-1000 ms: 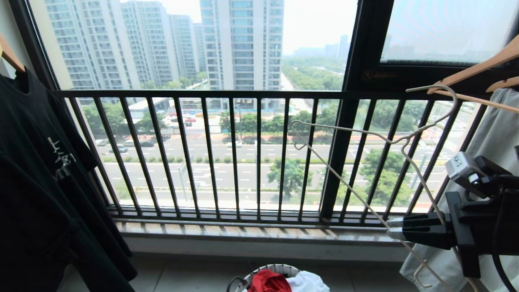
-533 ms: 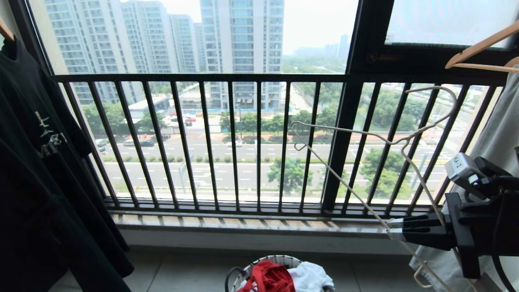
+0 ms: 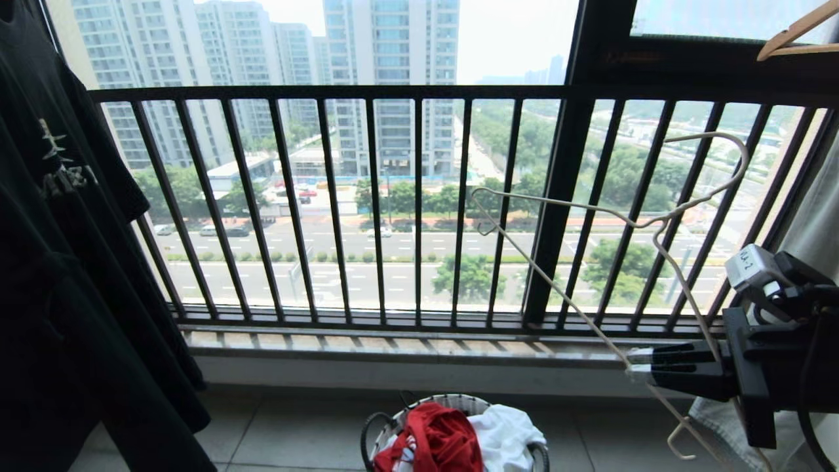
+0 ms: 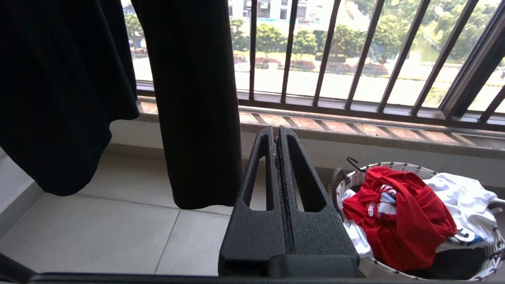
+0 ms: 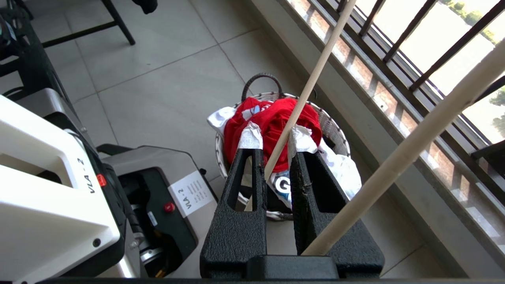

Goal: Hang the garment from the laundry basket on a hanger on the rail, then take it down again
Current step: Pick up clothes from the basket

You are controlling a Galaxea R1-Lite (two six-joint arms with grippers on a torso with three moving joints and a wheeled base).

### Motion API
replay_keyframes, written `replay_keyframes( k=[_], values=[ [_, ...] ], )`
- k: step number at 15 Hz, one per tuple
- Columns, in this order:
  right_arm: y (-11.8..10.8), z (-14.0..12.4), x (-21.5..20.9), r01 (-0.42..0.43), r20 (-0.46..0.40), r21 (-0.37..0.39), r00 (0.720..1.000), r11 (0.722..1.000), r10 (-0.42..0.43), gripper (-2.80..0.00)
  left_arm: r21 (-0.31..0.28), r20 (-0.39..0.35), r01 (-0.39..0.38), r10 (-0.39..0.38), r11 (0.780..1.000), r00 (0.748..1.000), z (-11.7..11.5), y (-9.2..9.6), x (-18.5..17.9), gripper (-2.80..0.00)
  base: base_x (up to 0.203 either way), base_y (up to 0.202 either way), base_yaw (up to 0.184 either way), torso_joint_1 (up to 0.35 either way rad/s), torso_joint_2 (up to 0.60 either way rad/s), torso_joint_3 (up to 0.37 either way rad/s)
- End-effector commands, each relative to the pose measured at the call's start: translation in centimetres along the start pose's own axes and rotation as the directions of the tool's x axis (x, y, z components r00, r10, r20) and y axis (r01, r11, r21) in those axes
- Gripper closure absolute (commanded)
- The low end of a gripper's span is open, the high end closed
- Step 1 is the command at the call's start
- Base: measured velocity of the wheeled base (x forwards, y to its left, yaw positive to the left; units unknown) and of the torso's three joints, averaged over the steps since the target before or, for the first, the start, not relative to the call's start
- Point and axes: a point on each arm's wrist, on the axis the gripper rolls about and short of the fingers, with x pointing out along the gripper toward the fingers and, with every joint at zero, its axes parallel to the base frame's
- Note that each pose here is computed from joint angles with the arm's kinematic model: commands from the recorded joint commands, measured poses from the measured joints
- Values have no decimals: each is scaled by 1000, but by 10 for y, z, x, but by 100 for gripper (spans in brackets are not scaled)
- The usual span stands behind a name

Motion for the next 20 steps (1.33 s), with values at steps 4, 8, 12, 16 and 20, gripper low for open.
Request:
replay_keyframes(
  k=[4,8,12,16,20],
  values=[
    [1,-1,0,-4,2,-5,1000,1000,4,0,0,-1,-1,1,1000,1000,0,0,0,0,0,0,0,-156,475,312],
    [1,-1,0,-4,2,-3,1000,1000,4,0,0,-1,-2,2,1000,1000,0,0,0,0,0,0,0,-121,463,337],
    [1,-1,-1,-4,2,-5,1000,1000,4,0,0,-1,-1,1,1000,1000,0,0,0,0,0,0,0,-74,448,365],
    [1,0,-1,-3,5,-4,1000,1000,3,0,0,-1,-2,2,1000,1000,0,0,0,0,0,0,0,2,67,55],
    [2,-1,-2,-2,6,1,1000,1000,2,0,0,-1,-1,1,1000,1000,0,0,0,0,0,0,0,-19,88,91]
  ],
)
